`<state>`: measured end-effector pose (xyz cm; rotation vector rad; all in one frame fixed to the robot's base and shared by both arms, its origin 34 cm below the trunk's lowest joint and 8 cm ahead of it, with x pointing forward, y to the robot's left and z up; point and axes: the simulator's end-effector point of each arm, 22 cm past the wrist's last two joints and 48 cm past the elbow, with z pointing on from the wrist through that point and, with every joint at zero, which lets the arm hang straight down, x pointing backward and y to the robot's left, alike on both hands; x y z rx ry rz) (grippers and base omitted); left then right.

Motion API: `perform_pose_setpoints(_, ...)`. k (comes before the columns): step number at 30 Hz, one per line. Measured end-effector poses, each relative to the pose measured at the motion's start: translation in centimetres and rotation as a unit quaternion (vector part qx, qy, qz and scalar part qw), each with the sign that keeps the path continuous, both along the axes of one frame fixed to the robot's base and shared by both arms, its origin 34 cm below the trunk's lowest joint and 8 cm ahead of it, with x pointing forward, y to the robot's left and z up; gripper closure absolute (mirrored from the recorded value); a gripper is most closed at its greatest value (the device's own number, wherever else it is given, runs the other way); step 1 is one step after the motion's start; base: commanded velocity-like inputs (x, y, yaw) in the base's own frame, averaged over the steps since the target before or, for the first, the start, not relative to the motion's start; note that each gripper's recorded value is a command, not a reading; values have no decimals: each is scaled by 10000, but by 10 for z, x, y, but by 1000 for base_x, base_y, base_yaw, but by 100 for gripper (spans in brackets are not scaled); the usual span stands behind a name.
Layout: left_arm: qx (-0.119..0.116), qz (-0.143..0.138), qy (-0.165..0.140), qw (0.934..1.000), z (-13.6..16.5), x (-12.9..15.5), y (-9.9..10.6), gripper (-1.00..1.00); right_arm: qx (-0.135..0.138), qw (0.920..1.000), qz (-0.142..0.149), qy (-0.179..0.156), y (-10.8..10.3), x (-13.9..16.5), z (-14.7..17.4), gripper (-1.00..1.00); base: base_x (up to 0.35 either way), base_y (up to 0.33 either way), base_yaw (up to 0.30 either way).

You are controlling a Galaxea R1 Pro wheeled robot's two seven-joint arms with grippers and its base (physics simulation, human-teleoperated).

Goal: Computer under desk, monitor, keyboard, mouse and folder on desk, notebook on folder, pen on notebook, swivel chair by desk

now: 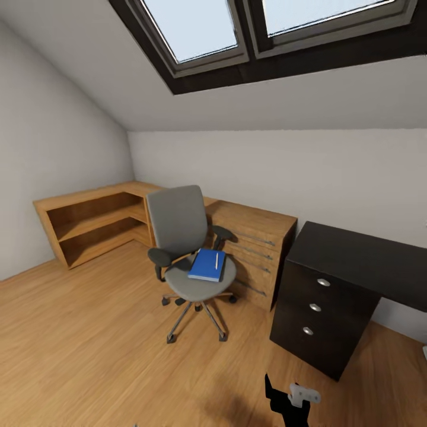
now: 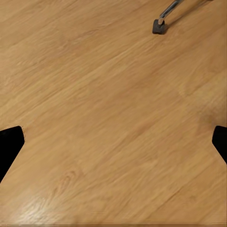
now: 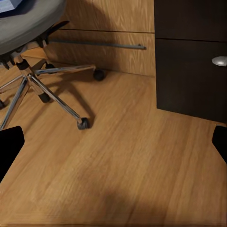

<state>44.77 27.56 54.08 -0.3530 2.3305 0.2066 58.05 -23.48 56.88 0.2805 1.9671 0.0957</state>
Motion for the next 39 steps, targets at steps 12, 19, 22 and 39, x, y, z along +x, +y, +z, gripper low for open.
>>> perform_pose_setpoints(12,-13,-7,115,9999,17,-3,2,-100,-5,10000,-2,-46,0,3,25,-100,-8,0,-124)
perform_pose_setpoints(19,-6,-4,177,9998,26,-6,3,-100,-13,10000,5,-78,0,5,40,-100,0,0,-222)
perform_pose_setpoints(22,-7,-1,169,9999,30,-6,3,-100,-13,10000,7,-92,0,6,44,-100,0,0,-227)
perform_pose_setpoints(39,36,-15,217,9998,25,-11,4,-100,-1,9999,34,-136,3,8,49,-100,-89,59,-252)
